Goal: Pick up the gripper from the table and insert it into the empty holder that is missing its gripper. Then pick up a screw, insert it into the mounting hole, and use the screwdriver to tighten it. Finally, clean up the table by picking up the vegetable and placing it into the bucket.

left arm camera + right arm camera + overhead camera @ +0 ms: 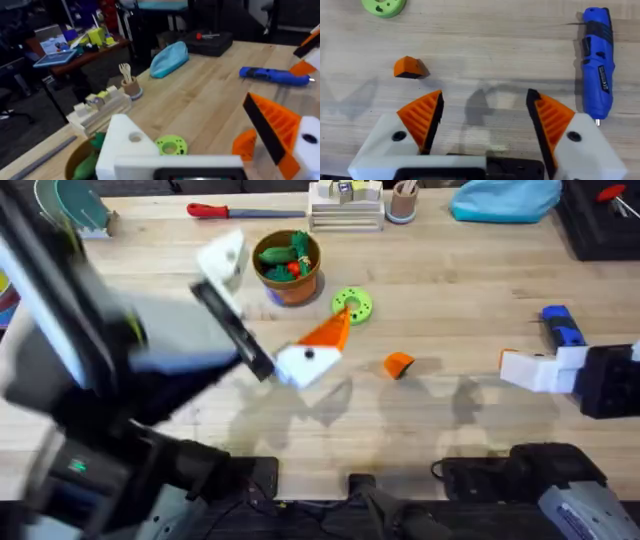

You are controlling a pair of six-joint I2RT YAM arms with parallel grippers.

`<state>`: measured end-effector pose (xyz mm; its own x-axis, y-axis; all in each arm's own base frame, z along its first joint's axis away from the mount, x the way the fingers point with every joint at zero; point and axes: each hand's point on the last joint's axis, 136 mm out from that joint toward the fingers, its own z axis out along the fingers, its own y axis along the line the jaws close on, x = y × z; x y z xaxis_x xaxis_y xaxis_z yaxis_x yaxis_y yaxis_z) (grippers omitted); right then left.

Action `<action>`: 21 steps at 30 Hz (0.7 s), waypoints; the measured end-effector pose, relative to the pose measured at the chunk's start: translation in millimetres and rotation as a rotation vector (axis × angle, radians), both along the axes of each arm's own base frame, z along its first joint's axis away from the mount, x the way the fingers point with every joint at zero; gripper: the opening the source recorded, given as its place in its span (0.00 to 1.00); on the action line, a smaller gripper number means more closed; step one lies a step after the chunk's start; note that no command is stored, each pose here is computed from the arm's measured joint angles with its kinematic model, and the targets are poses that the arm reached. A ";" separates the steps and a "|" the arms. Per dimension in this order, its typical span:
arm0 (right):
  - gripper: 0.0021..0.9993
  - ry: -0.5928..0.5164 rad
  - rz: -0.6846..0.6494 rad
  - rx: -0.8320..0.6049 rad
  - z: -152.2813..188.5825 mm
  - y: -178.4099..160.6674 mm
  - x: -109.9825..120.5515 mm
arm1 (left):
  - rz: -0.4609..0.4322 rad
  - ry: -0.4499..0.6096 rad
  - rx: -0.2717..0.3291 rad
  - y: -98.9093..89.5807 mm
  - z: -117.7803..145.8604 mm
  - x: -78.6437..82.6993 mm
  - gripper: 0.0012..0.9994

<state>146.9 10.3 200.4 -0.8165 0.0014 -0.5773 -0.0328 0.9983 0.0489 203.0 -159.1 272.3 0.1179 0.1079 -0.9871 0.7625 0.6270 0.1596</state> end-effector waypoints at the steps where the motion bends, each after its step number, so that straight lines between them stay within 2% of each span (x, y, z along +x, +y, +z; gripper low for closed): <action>1: 0.99 0.000 0.000 0.000 0.1 0.0 0.0 | 0.001 -0.010 -0.016 0.3 -7.4 -3.9 0.99; 5: 0.99 0.000 0.000 0.000 -0.1 0.0 0.0 | 0.002 -0.047 -0.068 1.7 -37.6 -16.6 0.99; 10: 0.99 0.000 0.000 0.000 0.1 0.0 0.0 | 0.014 -0.029 -0.146 4.8 -65.9 -22.0 0.99; 13: 0.99 0.000 0.000 0.000 0.1 0.0 0.0 | 0.009 0.001 -0.151 3.2 -69.8 -22.6 0.99; 19: 0.99 0.000 0.000 0.000 0.0 0.0 0.0 | -0.030 0.180 -0.096 -7.3 -108.9 -29.9 0.99; 21: 0.99 0.000 0.000 0.000 0.1 0.0 0.0 | -0.055 0.181 -0.094 -11.4 -108.7 -34.1 0.99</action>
